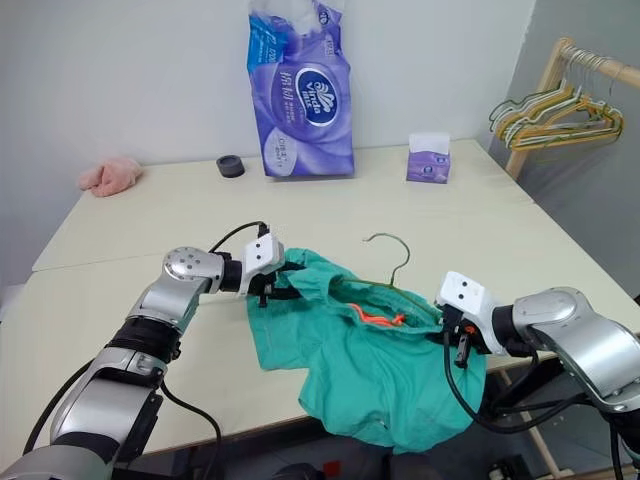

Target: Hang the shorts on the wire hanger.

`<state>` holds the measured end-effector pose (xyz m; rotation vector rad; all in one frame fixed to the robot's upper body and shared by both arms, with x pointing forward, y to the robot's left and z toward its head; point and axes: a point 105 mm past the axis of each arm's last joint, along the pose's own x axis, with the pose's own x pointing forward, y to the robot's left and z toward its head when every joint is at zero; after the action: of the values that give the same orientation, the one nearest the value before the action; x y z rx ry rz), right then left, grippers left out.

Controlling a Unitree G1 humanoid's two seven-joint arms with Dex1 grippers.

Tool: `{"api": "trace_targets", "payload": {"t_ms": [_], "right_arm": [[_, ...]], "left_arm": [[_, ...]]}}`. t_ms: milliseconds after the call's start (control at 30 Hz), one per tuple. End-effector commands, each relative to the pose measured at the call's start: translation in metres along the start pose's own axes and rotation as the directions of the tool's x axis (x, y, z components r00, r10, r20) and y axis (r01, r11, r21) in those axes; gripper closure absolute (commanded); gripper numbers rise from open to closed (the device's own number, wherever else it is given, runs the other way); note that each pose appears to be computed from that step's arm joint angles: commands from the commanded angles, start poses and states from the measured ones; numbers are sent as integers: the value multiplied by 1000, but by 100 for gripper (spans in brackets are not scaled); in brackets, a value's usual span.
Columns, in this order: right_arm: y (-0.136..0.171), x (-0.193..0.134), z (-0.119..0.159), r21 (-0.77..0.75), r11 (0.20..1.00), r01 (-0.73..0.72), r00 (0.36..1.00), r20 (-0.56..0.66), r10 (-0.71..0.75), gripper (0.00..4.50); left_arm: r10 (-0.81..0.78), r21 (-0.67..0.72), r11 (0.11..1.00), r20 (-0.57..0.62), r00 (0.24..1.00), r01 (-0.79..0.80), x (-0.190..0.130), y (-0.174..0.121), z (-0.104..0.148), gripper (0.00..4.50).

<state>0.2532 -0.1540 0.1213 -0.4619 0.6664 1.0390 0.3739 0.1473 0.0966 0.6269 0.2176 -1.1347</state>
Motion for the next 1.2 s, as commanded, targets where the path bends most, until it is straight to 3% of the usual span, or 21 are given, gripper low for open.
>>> {"api": "trace_targets", "payload": {"t_ms": [33, 100, 167, 300, 433, 733, 800, 900, 1033, 1200], "right_arm": [[-4, -11, 15, 19, 999, 42, 998, 40, -42, 450], [-2, -13, 14, 65, 997, 39, 998, 45, -42, 450], [-1, -17, 11, 157, 986, 48, 996, 65, -58, 450], [-5, -29, 1, 306, 945, 112, 982, 111, -153, 450], [-14, -46, -17, 471, 853, 224, 945, 111, -309, 450], [-19, -63, -52, 666, 645, 374, 848, 35, -528, 450], [-31, -86, -63, 687, 569, 452, 798, -26, -602, 450], [-40, -108, -66, 694, 520, 498, 758, -57, -650, 450], [-73, -174, -67, 730, 329, 599, 594, -128, -794, 450], [-92, -215, -65, 756, 177, 631, 480, -200, -854, 450]], "left_arm": [[140, 105, 984, 21, 990, -142, -11, 25, 10, 111], [180, 94, 978, 60, 982, -185, -13, 32, 17, 111], [203, -1, 979, 157, 966, -206, -15, 38, 35, 111], [96, -61, 995, 258, 961, -83, -8, 16, 62, 111], [-38, -92, 993, 354, 934, 75, 0, -12, 97, 111], [-194, 46, 980, 427, 883, 193, 21, -43, 151, 111], [-223, 82, 974, 468, 855, 209, 31, -49, 170, 111], [-254, 105, 967, 489, 834, 233, 37, -56, 180, 111], [-300, 168, 954, 500, 813, 249, 53, -68, 204, 111], [-275, 208, 959, 507, 817, 193, 65, -68, 226, 111]]}}
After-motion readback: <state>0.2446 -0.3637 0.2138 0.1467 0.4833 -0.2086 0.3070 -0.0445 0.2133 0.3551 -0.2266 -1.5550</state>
